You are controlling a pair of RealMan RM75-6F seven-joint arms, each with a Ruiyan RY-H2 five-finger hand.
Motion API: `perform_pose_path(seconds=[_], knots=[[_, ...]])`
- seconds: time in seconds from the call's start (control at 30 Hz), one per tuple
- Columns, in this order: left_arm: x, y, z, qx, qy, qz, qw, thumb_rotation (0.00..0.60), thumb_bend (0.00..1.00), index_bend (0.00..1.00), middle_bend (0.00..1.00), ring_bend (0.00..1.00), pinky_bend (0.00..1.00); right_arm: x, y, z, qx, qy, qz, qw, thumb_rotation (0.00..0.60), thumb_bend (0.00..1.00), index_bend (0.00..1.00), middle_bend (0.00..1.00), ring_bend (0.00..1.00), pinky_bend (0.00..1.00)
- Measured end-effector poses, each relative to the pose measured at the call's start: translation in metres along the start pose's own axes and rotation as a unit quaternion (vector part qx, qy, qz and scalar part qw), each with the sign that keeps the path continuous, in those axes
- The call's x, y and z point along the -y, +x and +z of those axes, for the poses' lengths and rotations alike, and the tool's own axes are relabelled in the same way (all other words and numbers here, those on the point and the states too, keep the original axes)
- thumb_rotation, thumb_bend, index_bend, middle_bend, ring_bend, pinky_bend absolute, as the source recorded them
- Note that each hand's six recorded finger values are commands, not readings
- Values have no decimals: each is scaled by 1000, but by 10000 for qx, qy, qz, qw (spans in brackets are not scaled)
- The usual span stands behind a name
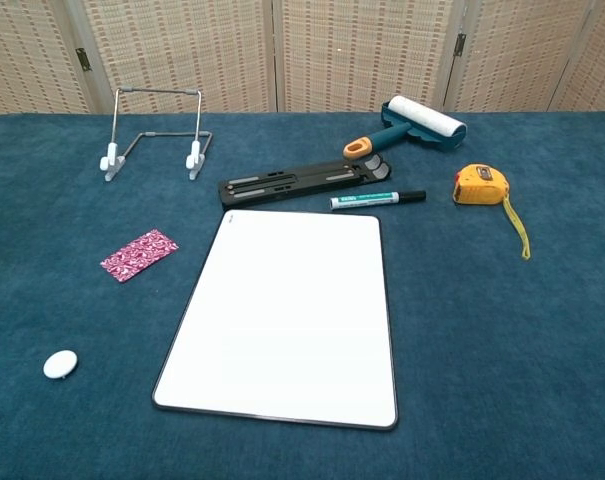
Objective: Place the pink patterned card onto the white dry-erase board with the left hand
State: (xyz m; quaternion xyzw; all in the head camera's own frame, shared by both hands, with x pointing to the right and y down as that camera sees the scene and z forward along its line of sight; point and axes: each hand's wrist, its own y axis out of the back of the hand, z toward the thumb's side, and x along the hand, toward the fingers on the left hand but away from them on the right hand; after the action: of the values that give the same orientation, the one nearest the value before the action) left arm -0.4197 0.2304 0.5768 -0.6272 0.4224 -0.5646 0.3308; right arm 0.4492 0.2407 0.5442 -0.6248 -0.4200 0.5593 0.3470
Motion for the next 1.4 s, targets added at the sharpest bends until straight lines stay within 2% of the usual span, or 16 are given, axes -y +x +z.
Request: perform_pose_path(seconds=[0.33,0.67,0.9,1.03,1.23,1.4], knots=[[2,17,35,642,-6,-219,9977,600,366,303,117,113,0,-3,-2,2,-85,19,-32,10000,600,364,73,80,55,0],[20,55,79,1241,125,-806,9889,600,293,270,117,108,0,-5,0,2,-86,12,-47,10000,600,363,73,80,54,0],[40,80,106,1352,137,-973,9859,600,283,218,117,106,0,-6,0,2,-85,7,-58,9999,600,363,73,80,54,0],[60,94,119,1380,259,-1065,9843,600,278,190,110,106,0,-8,2,-1,-40,21,-76,10000,600,364,73,80,53,0],[90,113,127,1310,573,-1235,9820,600,275,156,91,91,0,-8,3,-4,26,33,-70,10000,600,364,73,80,53,0],[102,120,125,1241,670,-1283,9817,600,275,115,58,71,0,-7,2,-4,30,45,-55,10000,600,364,73,80,53,0]])
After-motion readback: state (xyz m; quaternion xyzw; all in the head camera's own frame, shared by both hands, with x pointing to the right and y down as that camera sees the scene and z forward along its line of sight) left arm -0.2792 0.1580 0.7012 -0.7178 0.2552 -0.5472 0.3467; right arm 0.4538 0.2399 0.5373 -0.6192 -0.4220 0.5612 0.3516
